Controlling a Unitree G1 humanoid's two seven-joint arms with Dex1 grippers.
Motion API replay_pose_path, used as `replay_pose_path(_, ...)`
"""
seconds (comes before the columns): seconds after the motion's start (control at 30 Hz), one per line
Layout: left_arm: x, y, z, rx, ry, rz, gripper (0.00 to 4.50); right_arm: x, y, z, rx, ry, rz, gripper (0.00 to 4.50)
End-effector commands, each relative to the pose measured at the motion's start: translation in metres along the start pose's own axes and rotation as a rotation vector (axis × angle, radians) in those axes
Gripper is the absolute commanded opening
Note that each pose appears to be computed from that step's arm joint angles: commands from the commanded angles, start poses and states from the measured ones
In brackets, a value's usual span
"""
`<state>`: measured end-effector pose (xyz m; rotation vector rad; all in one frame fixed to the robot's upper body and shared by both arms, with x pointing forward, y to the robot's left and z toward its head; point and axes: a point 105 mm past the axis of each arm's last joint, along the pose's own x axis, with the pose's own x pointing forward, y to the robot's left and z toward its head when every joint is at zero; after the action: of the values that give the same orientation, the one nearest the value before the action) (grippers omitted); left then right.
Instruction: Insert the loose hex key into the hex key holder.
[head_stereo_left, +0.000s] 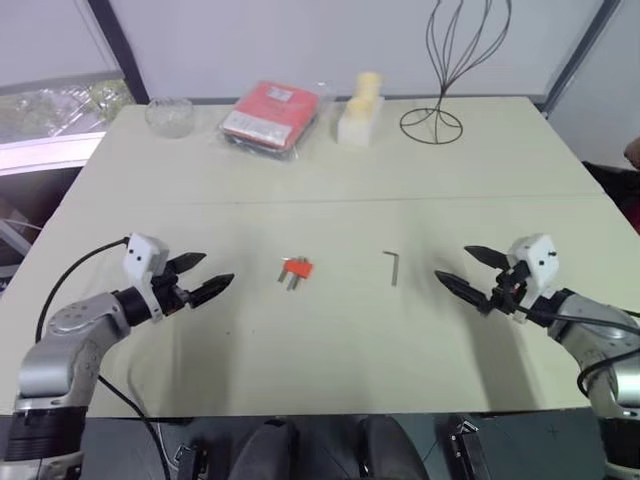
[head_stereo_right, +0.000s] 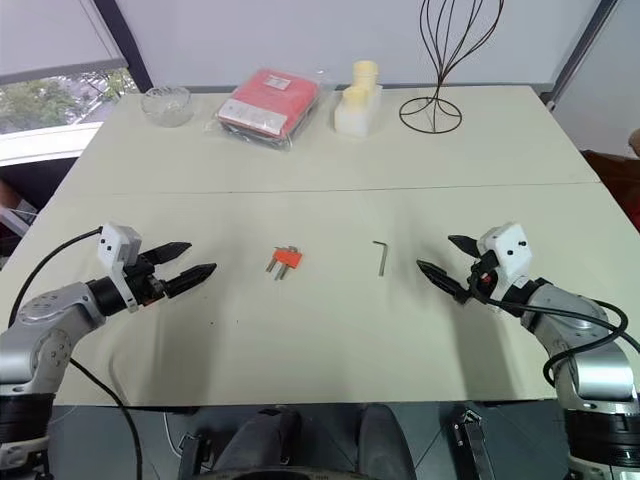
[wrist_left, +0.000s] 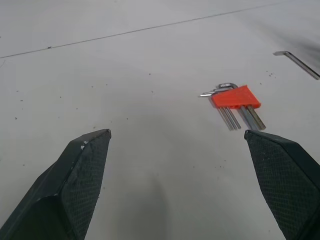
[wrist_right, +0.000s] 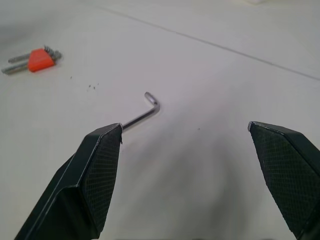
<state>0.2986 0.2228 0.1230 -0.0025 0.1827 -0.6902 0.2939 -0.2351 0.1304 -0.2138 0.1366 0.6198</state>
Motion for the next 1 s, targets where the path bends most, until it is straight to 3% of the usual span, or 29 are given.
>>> replay_pose_path(0.03,-0.003,-0.002,0.013,0.028,-0.039,0.007,4.49,0.001,-0.002,0.010,-0.047,-0.025,-0.003,4.18)
replay_pose_path(0.7,0.007,-0.002,0.015,0.045,-0.067,0.011,4.49,0.016,0.002,0.005,-0.025,-0.013,0.007,4.18)
replay_pose_path(1.0,0.015,-0.012,0.026,0.090,-0.051,-0.108,4.49,0.065,0.045,0.019,-0.090,-0.076,0.185,4.18)
